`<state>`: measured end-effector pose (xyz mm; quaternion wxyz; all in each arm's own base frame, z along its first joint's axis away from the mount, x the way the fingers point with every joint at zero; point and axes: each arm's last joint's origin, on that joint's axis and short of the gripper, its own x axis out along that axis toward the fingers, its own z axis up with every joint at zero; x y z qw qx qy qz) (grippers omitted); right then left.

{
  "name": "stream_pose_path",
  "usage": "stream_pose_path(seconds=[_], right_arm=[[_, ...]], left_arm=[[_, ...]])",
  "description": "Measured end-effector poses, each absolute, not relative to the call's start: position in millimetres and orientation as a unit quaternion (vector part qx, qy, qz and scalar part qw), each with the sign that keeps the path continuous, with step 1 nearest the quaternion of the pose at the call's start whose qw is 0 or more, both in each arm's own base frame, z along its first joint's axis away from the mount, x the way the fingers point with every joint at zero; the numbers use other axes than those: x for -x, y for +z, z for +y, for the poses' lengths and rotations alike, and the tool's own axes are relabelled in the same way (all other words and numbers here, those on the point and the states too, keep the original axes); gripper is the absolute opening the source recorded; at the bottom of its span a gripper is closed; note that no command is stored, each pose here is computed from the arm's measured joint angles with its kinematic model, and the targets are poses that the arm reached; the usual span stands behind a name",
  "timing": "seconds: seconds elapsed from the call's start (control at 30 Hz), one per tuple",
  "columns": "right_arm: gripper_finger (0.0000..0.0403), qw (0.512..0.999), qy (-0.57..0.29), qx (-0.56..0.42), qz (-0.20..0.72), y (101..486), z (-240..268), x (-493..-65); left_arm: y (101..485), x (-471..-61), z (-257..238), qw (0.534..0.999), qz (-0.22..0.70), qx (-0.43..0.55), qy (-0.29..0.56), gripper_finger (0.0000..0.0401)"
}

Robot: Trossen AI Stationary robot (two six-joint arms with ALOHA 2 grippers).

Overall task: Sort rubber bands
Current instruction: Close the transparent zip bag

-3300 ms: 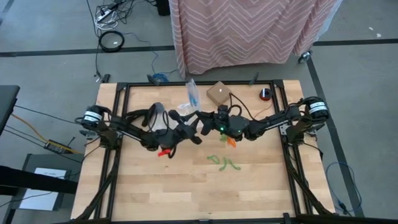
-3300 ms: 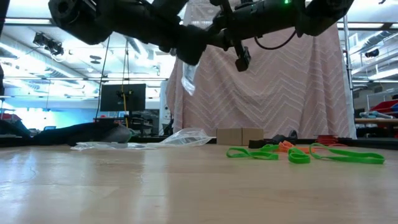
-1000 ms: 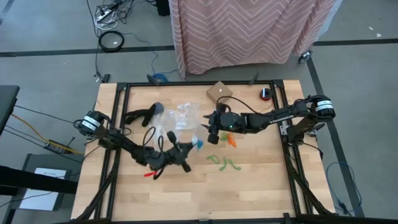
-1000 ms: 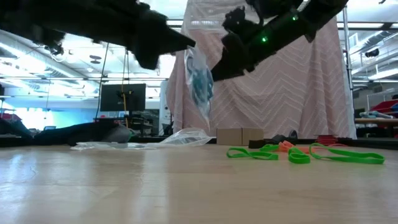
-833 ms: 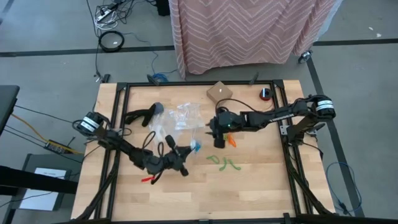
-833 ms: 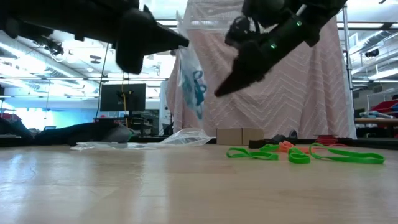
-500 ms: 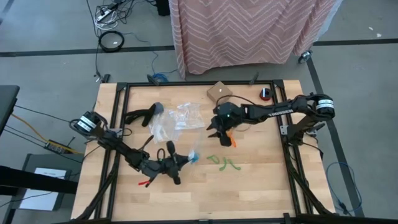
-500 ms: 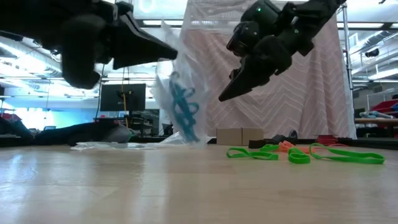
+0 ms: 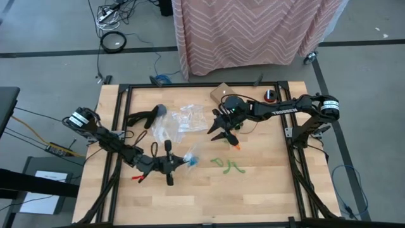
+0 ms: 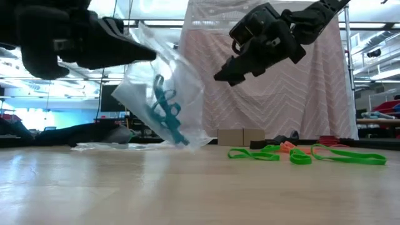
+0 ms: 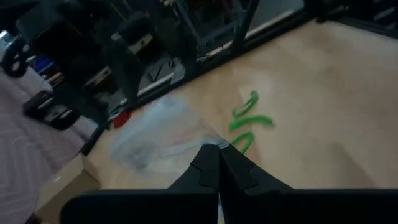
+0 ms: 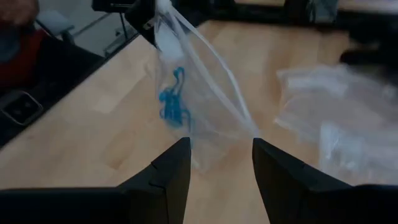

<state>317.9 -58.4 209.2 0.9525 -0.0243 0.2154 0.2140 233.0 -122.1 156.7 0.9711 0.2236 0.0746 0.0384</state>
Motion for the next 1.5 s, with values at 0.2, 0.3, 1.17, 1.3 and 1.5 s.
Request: stream_pose_path(seconds=[0.2,0.3,1.17,1.3,1.5], right_arm=[[0.0157,0.953,0.209,0.043,0.213,208.1,-60.3,-318.4],[0.0157,0.953,0.211,0.047,0.212,207.6,-60.3,-318.7],[0.0152,0.947,0.248,0.051,0.199,209.6,-41.2,-322.4],[0.0152,0.946,0.249,0.053,0.198,209.6,-40.6,-322.5],[0.0151,0.946,0.25,0.057,0.197,209.6,-40.7,-322.5]], left_arm=[[159.5,-235.7,-120.3,0.973,0.062,-0.223,0.022,0.0],[161.6,-237.8,-120.3,0.974,0.053,-0.222,0.004,0.0],[171.9,-249.2,-119.3,0.964,0.035,-0.262,-0.014,0.0],[172.0,-249.2,-119.3,0.964,0.034,-0.263,-0.014,0.0],[172.0,-249.8,-118.2,0.964,0.035,-0.263,-0.014,0.0]])
